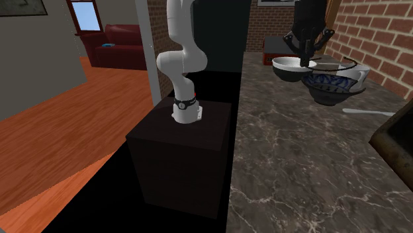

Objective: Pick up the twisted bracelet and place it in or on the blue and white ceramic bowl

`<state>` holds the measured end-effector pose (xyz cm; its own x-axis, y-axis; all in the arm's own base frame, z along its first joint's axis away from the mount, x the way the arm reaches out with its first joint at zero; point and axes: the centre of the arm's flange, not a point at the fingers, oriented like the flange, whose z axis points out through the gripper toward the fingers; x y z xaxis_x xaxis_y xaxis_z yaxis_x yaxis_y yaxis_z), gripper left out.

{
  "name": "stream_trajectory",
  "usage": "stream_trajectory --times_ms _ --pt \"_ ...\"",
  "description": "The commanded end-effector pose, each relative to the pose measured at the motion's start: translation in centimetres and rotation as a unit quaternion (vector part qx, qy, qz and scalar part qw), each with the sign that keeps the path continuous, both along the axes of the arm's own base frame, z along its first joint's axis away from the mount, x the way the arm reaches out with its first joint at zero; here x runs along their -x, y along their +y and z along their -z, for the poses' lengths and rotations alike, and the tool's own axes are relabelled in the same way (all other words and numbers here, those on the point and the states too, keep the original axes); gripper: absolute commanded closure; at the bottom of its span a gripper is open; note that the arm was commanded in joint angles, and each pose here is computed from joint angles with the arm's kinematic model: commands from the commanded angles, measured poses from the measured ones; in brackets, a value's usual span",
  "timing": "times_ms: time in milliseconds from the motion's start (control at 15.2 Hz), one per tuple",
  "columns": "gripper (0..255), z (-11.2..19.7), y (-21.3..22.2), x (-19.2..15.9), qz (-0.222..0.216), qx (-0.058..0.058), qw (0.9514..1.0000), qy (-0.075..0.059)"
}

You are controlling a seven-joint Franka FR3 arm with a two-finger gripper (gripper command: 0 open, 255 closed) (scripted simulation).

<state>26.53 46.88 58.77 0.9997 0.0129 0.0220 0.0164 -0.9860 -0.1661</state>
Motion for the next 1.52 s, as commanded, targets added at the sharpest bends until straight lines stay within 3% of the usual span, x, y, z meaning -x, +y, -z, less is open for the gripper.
stream_trajectory --times_ms 0,198,1056,1452 --pt "255 0.0 1.9 2.3 0.001 0.000 1.0000 0.000" --pt "255 0.0 5.1 5.3 0.001 0.000 1.0000 0.000" --pt "255 6.9 5.1 5.3 0.001 0.000 1.0000 0.000" --pt "255 6.9 5.1 5.3 0.001 0.000 1.0000 0.000"
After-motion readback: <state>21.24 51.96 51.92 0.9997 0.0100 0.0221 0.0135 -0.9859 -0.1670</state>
